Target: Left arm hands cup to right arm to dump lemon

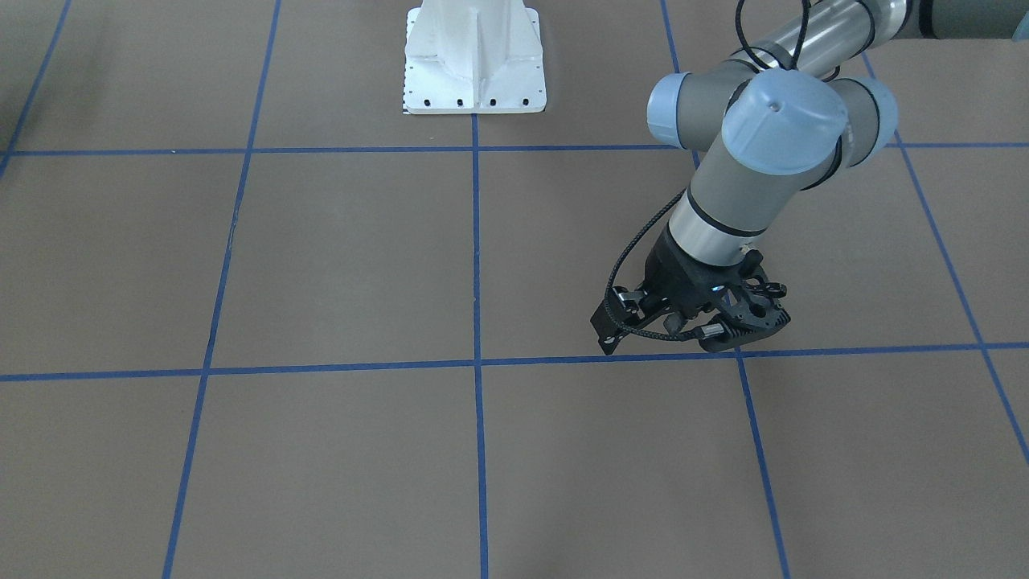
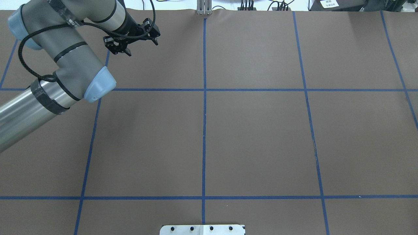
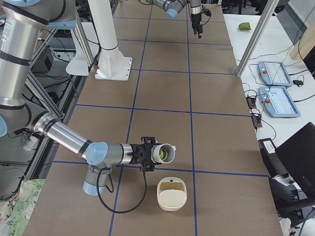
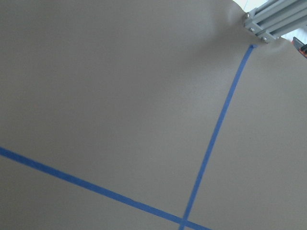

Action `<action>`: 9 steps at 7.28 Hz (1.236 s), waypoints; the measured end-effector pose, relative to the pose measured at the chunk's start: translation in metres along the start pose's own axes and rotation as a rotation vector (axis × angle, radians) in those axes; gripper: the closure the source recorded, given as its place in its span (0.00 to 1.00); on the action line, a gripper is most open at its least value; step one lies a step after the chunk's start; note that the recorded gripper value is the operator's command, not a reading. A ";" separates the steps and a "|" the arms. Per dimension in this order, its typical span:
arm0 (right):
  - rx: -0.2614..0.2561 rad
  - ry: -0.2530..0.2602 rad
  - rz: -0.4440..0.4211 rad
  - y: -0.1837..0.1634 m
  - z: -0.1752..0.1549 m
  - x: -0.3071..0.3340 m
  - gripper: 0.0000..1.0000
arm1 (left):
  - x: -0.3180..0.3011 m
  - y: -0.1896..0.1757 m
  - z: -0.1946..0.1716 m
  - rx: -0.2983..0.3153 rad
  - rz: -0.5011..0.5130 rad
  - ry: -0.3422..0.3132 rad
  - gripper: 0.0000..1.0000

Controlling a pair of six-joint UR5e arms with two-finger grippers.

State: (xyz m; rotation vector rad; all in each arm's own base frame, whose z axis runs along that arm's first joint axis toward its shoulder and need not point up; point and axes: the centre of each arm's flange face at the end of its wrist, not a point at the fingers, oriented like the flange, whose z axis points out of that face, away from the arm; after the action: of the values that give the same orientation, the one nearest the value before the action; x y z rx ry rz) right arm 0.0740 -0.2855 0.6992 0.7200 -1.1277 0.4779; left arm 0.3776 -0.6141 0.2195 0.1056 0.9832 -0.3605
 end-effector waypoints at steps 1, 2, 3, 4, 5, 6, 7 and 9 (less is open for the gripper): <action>0.009 0.006 0.023 -0.007 -0.002 0.013 0.91 | -0.009 -0.001 0.004 0.022 0.039 -0.016 0.00; 0.016 0.012 0.048 -0.015 -0.003 0.027 0.91 | -0.016 -0.001 0.006 0.048 0.079 -0.033 0.00; 0.019 0.016 0.093 -0.021 -0.004 0.039 0.91 | -0.022 -0.002 0.008 0.064 0.106 -0.045 0.00; 0.018 0.015 0.159 -0.024 -0.004 0.044 0.91 | -0.024 -0.002 0.008 0.071 0.118 -0.049 0.00; 0.015 0.009 0.226 -0.027 -0.003 0.045 0.91 | -0.025 -0.001 0.008 0.074 0.123 -0.050 0.00; 0.006 -0.001 0.278 -0.031 0.000 0.043 0.91 | -0.025 -0.001 0.008 0.075 0.124 -0.050 0.00; -0.009 -0.016 0.324 -0.036 0.003 0.039 0.91 | -0.025 0.000 0.008 0.075 0.125 -0.049 0.00; -0.011 -0.049 0.346 -0.050 0.010 0.028 0.89 | -0.025 0.000 0.008 0.074 0.126 -0.049 0.00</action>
State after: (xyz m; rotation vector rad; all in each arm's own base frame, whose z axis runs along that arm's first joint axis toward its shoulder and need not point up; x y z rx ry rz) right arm 0.1122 -0.3271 0.7142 0.5292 -1.3072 0.7484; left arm 0.3712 -0.6097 0.2447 0.2244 0.9100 -0.2826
